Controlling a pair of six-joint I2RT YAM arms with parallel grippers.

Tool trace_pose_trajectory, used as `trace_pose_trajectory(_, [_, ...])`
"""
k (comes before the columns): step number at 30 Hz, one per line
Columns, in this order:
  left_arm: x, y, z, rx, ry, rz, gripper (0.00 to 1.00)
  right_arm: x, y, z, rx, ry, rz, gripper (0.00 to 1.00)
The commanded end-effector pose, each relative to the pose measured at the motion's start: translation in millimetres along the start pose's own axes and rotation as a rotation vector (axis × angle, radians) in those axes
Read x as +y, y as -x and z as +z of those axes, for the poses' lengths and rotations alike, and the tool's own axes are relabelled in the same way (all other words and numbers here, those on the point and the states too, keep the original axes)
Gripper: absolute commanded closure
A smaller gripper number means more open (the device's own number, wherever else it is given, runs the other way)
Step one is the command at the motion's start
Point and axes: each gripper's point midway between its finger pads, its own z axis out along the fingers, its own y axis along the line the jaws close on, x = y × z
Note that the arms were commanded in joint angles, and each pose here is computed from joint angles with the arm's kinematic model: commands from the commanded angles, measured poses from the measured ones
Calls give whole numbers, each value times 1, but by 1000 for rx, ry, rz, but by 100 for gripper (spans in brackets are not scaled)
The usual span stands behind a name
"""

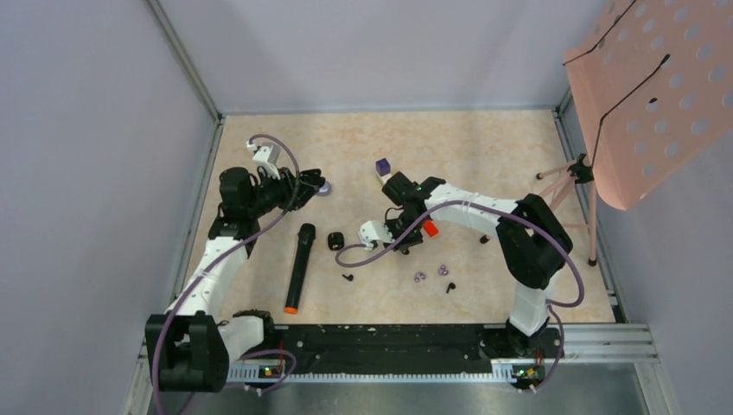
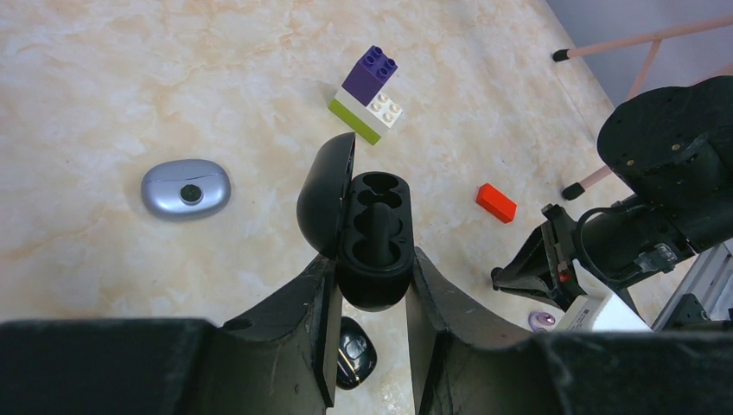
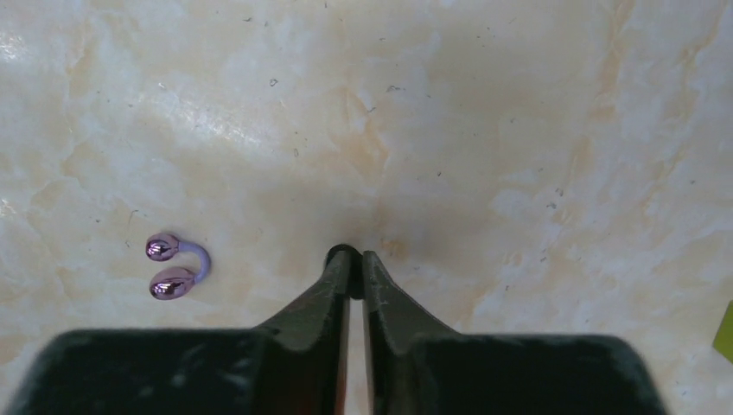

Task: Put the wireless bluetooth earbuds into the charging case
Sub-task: Pick up the earbud from the center of the board.

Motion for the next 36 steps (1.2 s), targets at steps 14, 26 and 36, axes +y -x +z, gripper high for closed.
trace_pose_trajectory(14, [-1,20,1,-62,3,12,100,-8,27,-52,-117,-208,765,77])
trace_pose_trajectory(26, [2,19,3,-65,8,2,100,-11,19,-14,-126,-172,741,88])
trace_pose_trajectory(36, [10,19,-2,-74,34,-5,100,-19,1,4,-55,-194,755,85])
